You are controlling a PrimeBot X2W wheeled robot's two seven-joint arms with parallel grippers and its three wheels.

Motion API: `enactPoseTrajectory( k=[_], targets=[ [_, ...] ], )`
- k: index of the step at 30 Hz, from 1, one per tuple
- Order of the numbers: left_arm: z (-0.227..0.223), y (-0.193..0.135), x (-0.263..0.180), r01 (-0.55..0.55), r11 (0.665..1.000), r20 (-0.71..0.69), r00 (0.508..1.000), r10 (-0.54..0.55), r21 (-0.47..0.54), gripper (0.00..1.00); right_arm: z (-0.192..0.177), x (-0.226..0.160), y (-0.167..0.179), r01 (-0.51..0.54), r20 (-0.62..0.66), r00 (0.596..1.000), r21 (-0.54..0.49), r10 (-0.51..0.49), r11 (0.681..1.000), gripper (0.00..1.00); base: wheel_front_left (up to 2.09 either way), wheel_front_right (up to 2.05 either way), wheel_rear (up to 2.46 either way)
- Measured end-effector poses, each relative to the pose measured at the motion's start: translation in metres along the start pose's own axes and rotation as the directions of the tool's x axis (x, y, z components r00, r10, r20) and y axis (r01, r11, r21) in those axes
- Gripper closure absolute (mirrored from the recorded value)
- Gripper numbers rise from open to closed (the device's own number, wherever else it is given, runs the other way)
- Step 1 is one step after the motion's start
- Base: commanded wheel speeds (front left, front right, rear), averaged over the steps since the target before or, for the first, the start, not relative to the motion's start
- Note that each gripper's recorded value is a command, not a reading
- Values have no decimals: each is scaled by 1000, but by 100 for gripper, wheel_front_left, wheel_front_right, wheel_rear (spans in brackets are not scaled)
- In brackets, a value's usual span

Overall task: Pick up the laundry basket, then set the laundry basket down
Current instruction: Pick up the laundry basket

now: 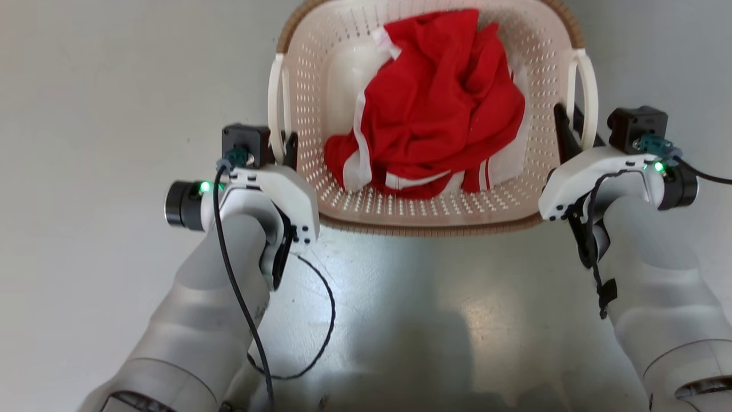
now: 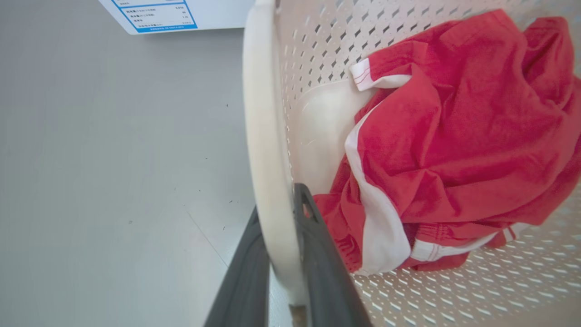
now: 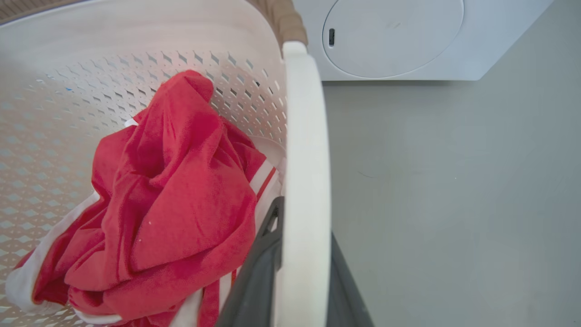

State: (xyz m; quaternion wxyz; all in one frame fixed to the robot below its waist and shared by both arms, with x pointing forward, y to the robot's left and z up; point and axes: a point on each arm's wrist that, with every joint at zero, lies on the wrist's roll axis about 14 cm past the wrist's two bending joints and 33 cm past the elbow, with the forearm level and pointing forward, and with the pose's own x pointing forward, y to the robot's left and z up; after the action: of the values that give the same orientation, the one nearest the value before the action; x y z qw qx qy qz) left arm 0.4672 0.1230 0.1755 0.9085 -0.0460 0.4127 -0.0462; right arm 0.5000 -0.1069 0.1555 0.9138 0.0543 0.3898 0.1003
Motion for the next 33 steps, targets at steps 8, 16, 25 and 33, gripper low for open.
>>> enactPoseTrajectory(
  k=[8,16,25,33],
  targets=[
    [8,-9,-27,0,999,18,1000,0,-35,100,9,-29,3,7,-12,1000,12,-7,1000,100,0,0,0],
    [-1,-18,-64,0,998,10,1000,1,-59,100,7,-67,10,-1,-30,1000,-3,1,1000,100,0,0,0],
    [-31,-23,-114,-7,998,-51,999,4,-64,100,-14,-123,26,-15,-99,995,11,16,1000,100,0,0,0],
    [-45,-30,-156,-4,998,-56,998,1,-63,100,-29,-172,38,-30,-134,990,18,32,999,100,0,0,0]
  ],
)
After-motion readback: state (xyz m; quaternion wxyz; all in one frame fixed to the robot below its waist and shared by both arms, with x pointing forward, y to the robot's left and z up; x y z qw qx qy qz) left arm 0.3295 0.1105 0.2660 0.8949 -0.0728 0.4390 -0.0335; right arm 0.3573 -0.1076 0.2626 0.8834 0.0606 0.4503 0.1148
